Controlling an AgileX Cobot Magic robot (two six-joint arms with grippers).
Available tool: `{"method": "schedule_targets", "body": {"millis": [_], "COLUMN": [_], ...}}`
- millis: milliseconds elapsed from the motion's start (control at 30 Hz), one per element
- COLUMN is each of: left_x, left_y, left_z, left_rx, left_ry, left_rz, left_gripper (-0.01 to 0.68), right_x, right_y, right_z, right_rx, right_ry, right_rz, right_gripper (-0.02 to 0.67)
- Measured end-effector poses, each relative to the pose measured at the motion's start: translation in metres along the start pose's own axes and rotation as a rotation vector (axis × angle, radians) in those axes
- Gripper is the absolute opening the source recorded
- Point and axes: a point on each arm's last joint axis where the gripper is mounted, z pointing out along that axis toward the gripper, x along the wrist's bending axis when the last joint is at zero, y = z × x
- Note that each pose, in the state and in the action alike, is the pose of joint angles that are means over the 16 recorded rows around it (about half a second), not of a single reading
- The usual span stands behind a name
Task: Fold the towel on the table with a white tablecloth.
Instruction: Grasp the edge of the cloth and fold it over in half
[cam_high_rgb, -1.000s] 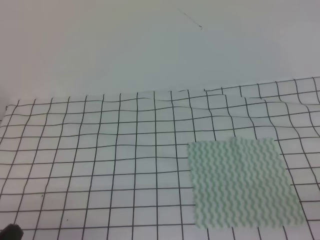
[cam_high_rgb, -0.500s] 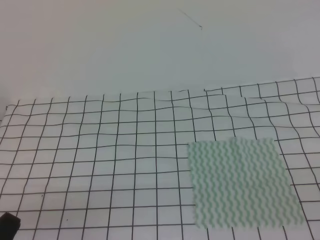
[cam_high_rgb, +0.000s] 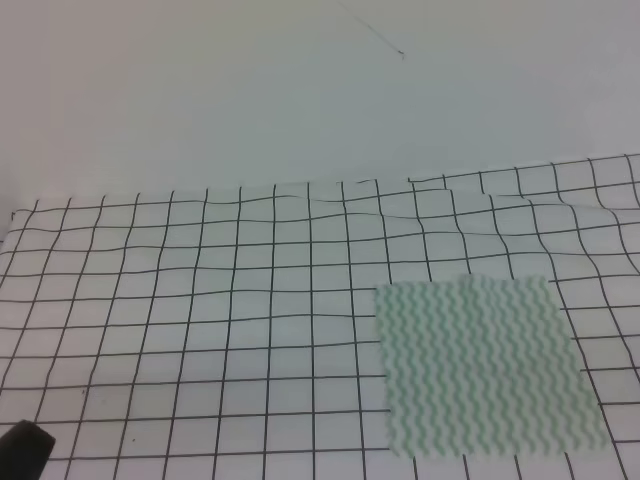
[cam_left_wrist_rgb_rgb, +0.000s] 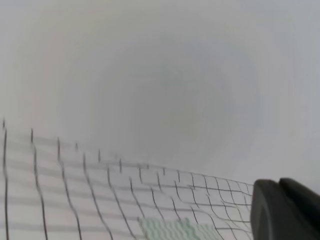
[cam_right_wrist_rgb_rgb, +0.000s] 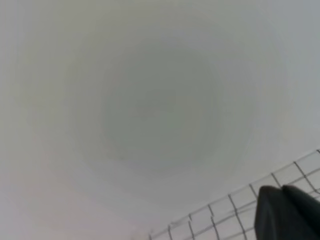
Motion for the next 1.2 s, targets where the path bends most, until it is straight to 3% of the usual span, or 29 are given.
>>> {"method": "schedule_targets", "body": {"millis": [267, 433, 700, 933, 1200], "left_x": [-0.030, -0.042, -0.043, -0.034, -0.021], "left_y": [0.017, 0.024, 0.021, 0.010, -0.004], "left_z": [0.010, 0.030, 0.075, 0.105, 0.131], "left_rx": [0.081, 0.211, 0.453, 0.582, 0.704], "left_ry": [-0.066, -0.070, -0.069, -0.079, -0.096], "left_rz": [0.334, 0.414, 0.376, 0.293, 0.237], "left_gripper": [0.000, 0.000, 0.000, 0.004, 0.054], "right_x": [0.020, 0.027, 0.030, 0.022, 0.002], "right_y": [0.019, 0.021, 0.009, -0.013, -0.053], "right_z": [0.002, 0.020, 0.069, 0.117, 0.156], "right_rx": [0.258, 0.474, 0.829, 1.100, 1.337], "right_ry": [-0.015, -0.003, 0.048, 0.084, 0.095], "right_rz": [-0.281, -0.364, -0.399, -0.384, -0.312], "right_gripper": [-0.003, -0.003, -0.002, 0.009, 0.090]}}
